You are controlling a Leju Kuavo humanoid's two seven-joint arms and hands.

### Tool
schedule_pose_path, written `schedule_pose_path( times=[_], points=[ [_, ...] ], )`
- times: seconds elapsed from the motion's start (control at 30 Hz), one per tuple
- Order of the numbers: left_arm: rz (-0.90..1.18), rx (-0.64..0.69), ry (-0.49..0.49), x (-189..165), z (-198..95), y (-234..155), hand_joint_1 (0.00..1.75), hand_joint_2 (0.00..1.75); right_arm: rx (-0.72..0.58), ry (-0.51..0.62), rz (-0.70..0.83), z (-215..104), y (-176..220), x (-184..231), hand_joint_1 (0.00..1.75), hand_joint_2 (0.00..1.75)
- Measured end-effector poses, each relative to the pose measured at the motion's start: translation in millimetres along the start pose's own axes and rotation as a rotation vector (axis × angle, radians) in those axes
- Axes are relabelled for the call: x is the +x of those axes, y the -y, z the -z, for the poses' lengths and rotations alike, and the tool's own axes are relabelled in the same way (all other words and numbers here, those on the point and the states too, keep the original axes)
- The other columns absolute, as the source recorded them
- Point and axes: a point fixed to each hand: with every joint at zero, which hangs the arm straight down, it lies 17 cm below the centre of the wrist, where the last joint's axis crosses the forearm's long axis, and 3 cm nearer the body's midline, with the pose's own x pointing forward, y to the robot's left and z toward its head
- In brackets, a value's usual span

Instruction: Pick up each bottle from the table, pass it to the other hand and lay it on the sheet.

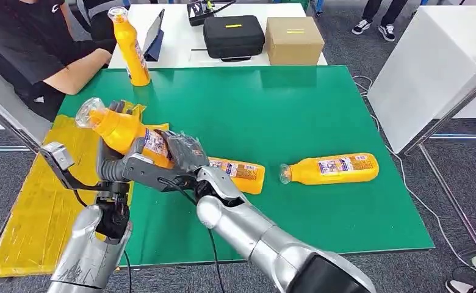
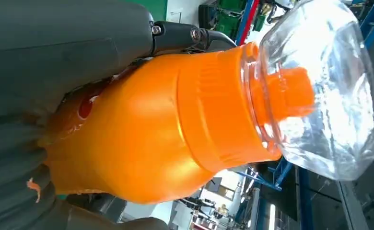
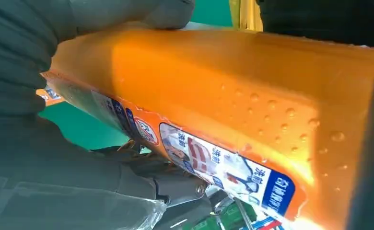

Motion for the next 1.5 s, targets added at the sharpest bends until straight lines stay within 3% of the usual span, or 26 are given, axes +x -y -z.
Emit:
schedule_pose_path(
  times=[0.33, 0.37, 0.4, 1.2, 1.23, 1.27, 1.3, 1.5],
  points=[
    [0.180, -0.053, -0.047, -16, -4, -6, 0.05, 1.75, 0.032, -0.002, -0.088, -7, -21, 3, 1.75, 1.75],
    [0.196, -0.060, -0.049, -17, -3, -5, 1.54, 1.75, 0.033, -0.004, -0.089, -7, -21, 2, 1.75, 1.75],
    [0.214, -0.068, -0.053, -19, -3, -5, 1.75, 1.75, 0.034, -0.003, -0.091, -7, -21, 1, 1.75, 1.75],
    [0.314, -0.121, -0.075, -30, 1, -3, 1.75, 1.75, 0.021, -0.008, -0.143, -6, -13, -13, 1.75, 1.75],
    [0.313, -0.120, -0.073, -30, 1, -3, 1.75, 1.75, 0.019, -0.007, -0.146, -6, -12, -13, 1.50, 1.75],
    [0.312, -0.119, -0.069, -29, 1, -3, 1.75, 1.75, 0.016, -0.005, -0.148, -6, -12, -13, 0.02, 1.75],
    [0.310, -0.118, -0.065, -28, 1, -4, 1.75, 1.75, 0.013, -0.002, -0.151, -6, -11, -13, 0.00, 0.00],
    [0.337, -0.088, -0.019, -14, 5, -11, 1.75, 1.75, -0.030, 0.018, -0.162, -14, -2, -13, 0.00, 0.00]
  ],
)
